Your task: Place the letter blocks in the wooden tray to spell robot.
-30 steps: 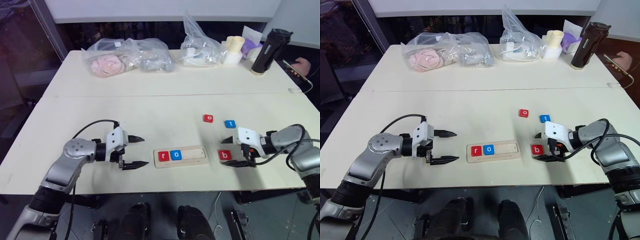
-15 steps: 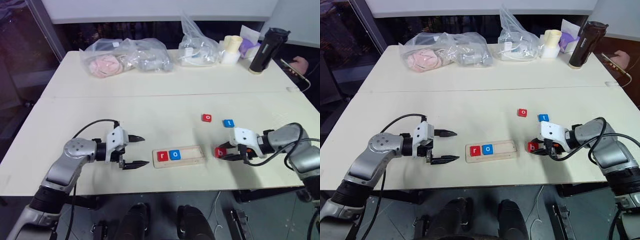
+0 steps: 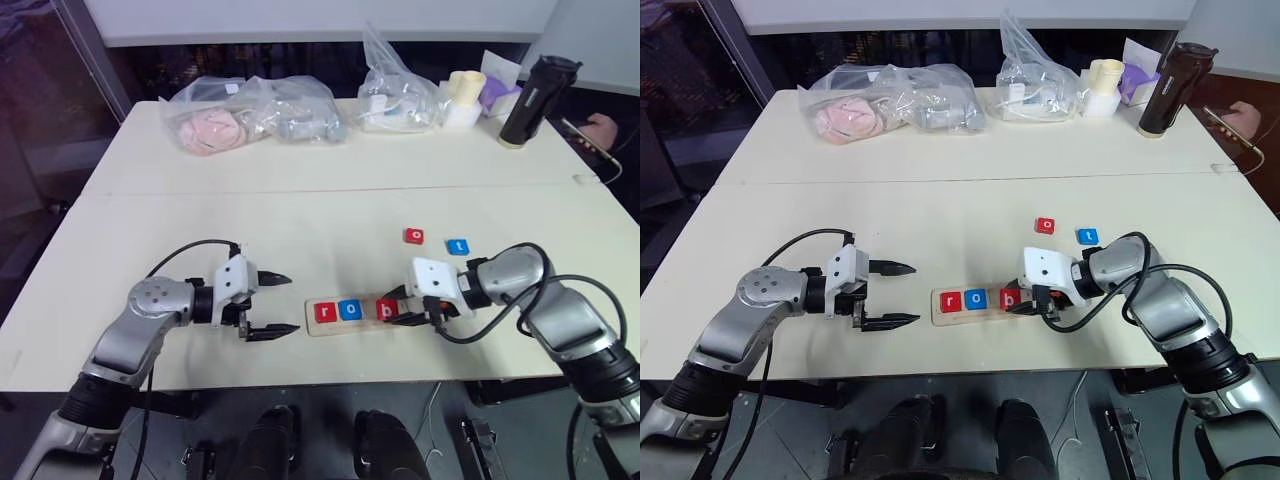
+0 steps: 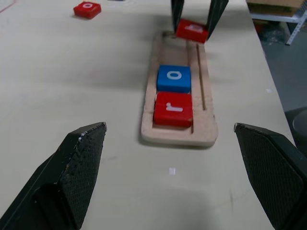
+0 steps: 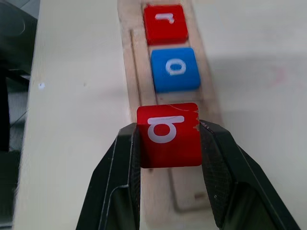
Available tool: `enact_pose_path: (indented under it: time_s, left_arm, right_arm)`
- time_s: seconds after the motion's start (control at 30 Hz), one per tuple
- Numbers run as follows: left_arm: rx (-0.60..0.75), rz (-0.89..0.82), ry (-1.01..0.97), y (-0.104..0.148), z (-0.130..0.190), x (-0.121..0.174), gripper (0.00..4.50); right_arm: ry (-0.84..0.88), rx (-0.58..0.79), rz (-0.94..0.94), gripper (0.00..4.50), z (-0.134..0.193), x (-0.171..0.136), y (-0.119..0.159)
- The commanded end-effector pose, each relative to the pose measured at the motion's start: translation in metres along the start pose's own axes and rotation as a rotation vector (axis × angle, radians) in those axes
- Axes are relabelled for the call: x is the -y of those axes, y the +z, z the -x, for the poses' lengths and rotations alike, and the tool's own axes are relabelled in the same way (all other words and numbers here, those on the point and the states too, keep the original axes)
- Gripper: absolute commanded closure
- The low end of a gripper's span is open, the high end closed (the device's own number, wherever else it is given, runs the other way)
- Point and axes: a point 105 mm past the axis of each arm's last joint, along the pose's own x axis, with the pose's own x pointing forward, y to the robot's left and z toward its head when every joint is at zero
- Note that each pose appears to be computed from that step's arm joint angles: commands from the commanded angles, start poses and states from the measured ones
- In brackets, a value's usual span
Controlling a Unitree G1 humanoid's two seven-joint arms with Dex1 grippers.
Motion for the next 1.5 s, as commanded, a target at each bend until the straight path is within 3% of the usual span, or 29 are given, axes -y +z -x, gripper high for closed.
enact_pose_path:
  time_s: [0.03, 1.43, 1.5]
  left_arm:
    - [0.022, -0.022, -0.002, 0.008, 0.002, 0.004, 0.0]
    - [0.023, -0.006, 0.027, 0.006, 0.003, 0.006, 0.0]
    - [0.024, -0.006, 0.027, 0.007, 0.003, 0.006, 0.0]
  right_arm:
    - [-0.019, 0.0, 0.041, 3.37, -0.004, 0.007, 0.004]
    - [0.032, 0.005, 0.053, 3.37, -0.02, 0.008, 0.006]
    - [0.031, 0.006, 0.053, 2.33, -0.02, 0.008, 0.006]
